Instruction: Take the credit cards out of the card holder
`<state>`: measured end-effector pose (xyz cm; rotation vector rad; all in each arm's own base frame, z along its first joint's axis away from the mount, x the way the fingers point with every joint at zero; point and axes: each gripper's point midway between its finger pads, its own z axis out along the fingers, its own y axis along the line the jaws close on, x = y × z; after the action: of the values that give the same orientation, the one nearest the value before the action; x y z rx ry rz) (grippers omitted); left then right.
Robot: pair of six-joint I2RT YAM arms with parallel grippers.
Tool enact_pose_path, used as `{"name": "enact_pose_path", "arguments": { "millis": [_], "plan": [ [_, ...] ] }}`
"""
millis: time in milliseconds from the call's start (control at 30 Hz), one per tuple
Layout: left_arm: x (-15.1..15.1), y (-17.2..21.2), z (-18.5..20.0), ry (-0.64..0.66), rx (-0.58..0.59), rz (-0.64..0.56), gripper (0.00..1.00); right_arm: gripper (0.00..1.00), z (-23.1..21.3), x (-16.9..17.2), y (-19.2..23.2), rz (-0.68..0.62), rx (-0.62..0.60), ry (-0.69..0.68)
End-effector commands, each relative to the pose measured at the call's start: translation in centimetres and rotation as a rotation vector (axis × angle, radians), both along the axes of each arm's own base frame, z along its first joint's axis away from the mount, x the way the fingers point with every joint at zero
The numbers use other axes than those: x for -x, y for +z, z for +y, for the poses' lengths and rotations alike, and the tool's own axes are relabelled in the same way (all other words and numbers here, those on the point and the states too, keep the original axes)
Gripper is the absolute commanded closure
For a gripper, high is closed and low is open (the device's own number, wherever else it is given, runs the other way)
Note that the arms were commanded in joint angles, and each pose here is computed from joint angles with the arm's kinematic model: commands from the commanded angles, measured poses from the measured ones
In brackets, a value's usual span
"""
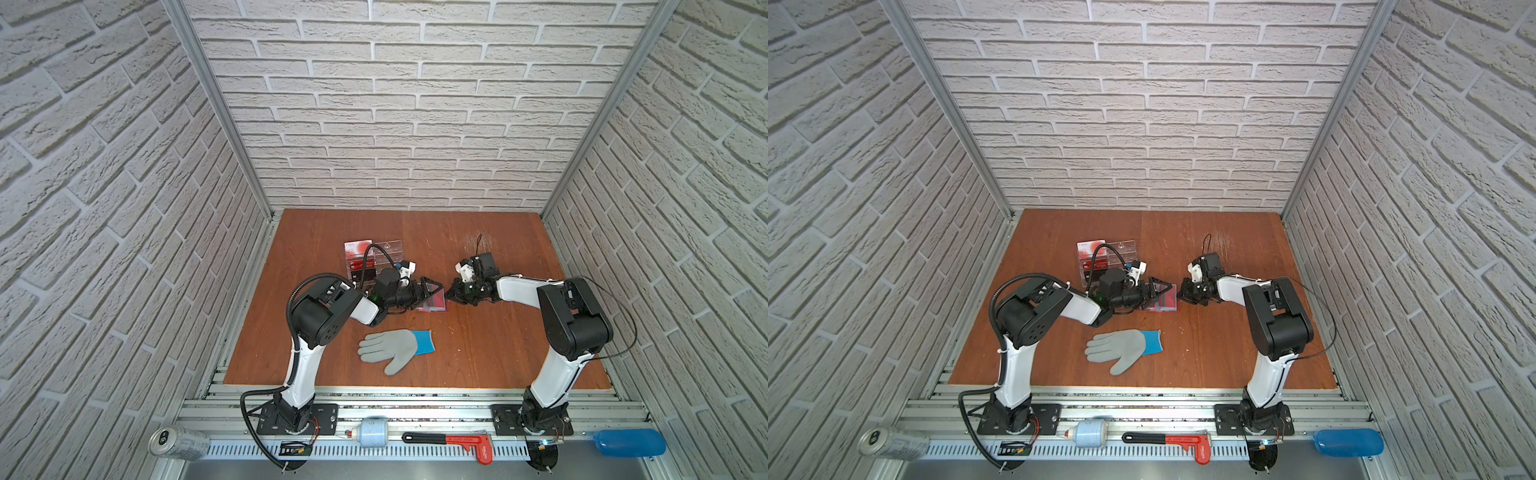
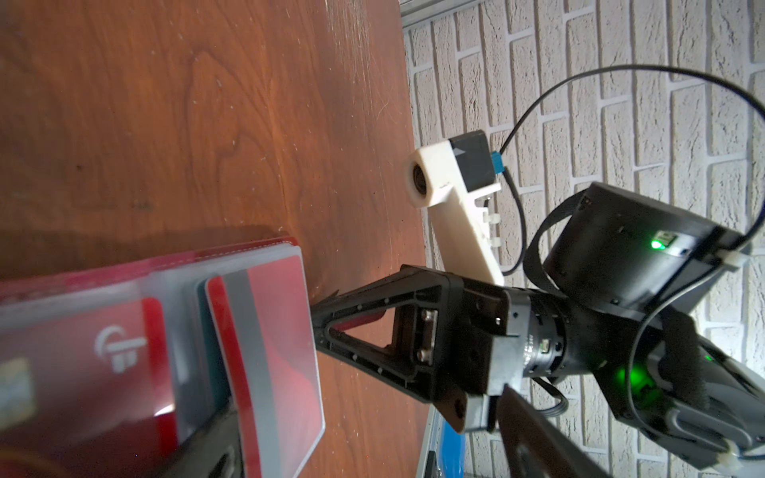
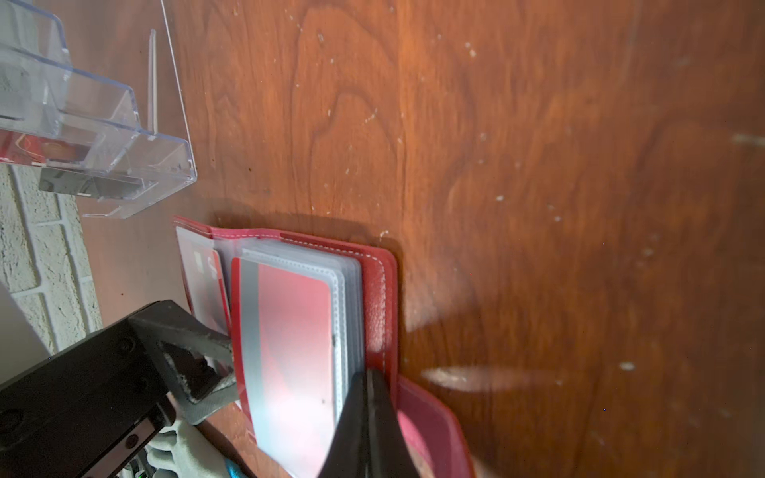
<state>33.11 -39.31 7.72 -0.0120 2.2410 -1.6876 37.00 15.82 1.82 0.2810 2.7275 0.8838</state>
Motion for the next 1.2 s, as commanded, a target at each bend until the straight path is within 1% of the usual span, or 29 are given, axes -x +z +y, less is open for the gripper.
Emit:
{"name": "enact_pose_path", "arguments": {
  "millis": [0, 467, 600, 633, 700, 1067, 1100, 1167],
  "plan": [
    [0.6, 0.8, -1.6, -0.036, 0.052, -0.03, 0.08, 0.94, 0.5, 1.1, -2.6, 0.075, 0.02, 0.013],
    [1.0, 0.9, -2.3, -0.049, 0.063, -0.027, 0.08, 0.94, 0.7, -1.1, -2.6, 0.074, 0.058, 0.032],
    [0.8, 0.8, -2.3, -0.037, 0.07, -0.019, 0.08, 0.94, 1.2, -1.5, -2.0, 0.059, 0.047, 0.05],
    [0.6, 0.8, -2.3, -0.03, 0.072, -0.014, 0.08, 0.94, 1.3, -1.5, -2.0, 0.056, 0.045, 0.053],
    [0.1, 0.6, -2.0, -0.003, 0.073, -0.006, 0.08, 0.94, 1.4, -1.1, -3.2, 0.085, 0.053, 0.056],
    [-2.7, -0.9, -0.1, 0.172, 0.051, 0.064, 0.08, 0.94, 1.5, 0.0, -3.6, 0.098, 0.033, 0.046],
    [-2.9, -0.9, 0.0, 0.183, 0.053, 0.066, 0.08, 0.94, 1.6, -0.2, -2.6, 0.072, 0.028, 0.047],
    [-3.2, -1.0, 0.2, 0.207, 0.054, 0.074, 0.09, 0.94, 1.6, -0.1, -2.5, 0.07, 0.026, 0.046]
  ]
}}
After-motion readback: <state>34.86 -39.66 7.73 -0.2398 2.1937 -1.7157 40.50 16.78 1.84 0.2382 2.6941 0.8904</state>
